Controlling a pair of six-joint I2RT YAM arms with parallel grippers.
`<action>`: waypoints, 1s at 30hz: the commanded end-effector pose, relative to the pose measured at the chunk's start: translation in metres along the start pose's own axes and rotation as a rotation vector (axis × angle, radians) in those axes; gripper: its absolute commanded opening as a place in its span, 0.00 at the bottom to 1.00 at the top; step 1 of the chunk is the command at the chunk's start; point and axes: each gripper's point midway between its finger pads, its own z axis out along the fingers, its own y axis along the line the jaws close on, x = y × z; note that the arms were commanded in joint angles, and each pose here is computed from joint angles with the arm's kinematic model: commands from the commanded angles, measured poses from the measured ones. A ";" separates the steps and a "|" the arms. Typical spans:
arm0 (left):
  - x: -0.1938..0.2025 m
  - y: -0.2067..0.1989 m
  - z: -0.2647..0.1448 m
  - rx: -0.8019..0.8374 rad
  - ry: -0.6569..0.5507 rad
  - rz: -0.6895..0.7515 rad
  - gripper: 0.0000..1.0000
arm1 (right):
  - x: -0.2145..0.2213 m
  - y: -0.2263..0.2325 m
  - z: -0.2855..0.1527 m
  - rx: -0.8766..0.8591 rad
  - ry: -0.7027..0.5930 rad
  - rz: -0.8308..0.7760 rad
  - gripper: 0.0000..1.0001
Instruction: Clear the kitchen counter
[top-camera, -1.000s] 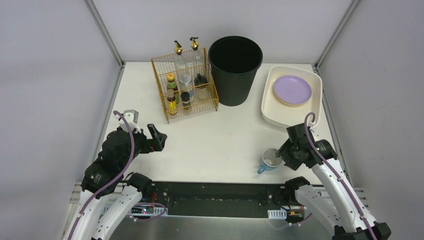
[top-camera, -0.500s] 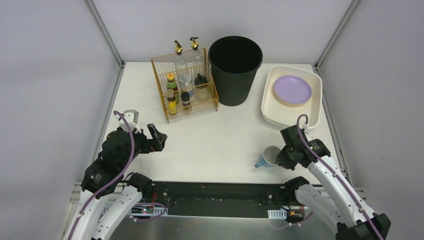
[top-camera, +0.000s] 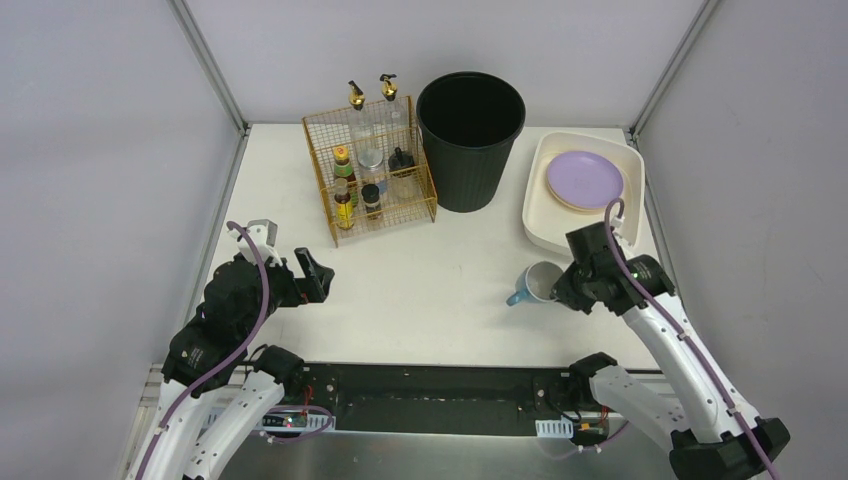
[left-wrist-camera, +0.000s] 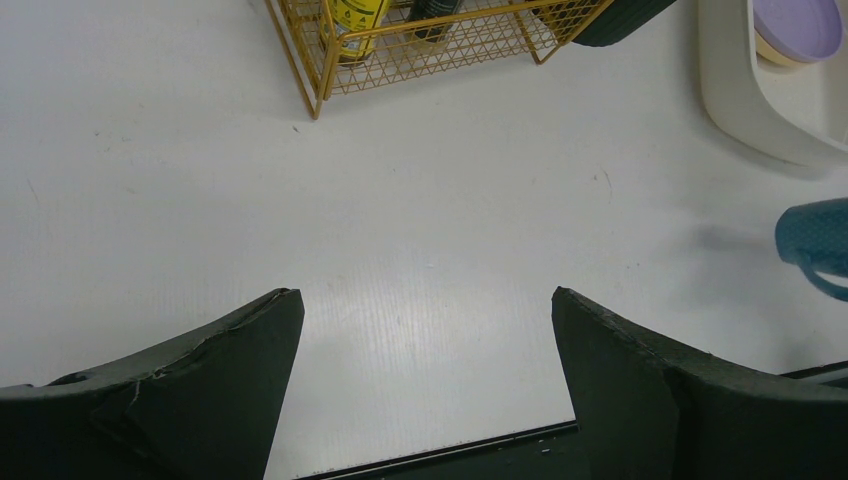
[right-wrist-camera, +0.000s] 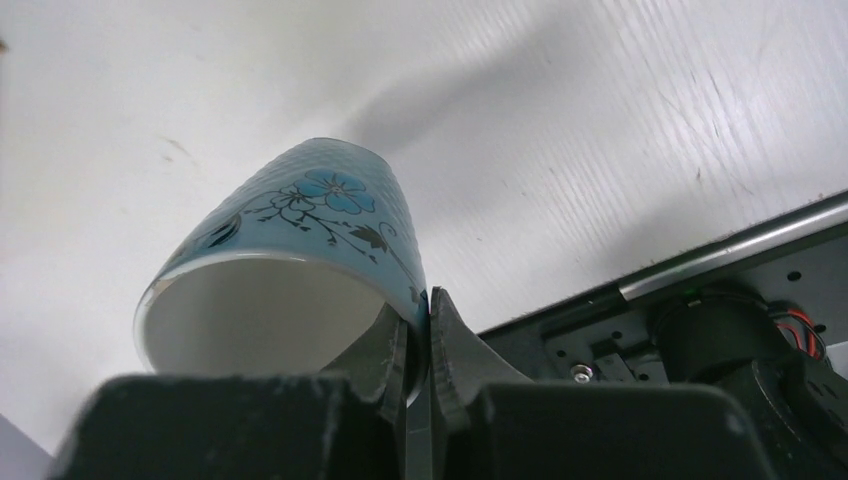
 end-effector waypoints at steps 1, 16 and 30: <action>-0.004 -0.001 0.000 0.007 -0.011 0.010 1.00 | -0.037 0.029 -0.033 -0.064 -0.110 -0.016 0.00; -0.002 -0.001 0.001 0.005 -0.003 0.011 1.00 | -0.147 0.055 -0.042 -0.043 -0.264 0.108 0.00; -0.001 -0.003 0.003 0.012 0.008 0.012 1.00 | -0.211 0.019 0.026 0.111 -0.201 0.322 0.00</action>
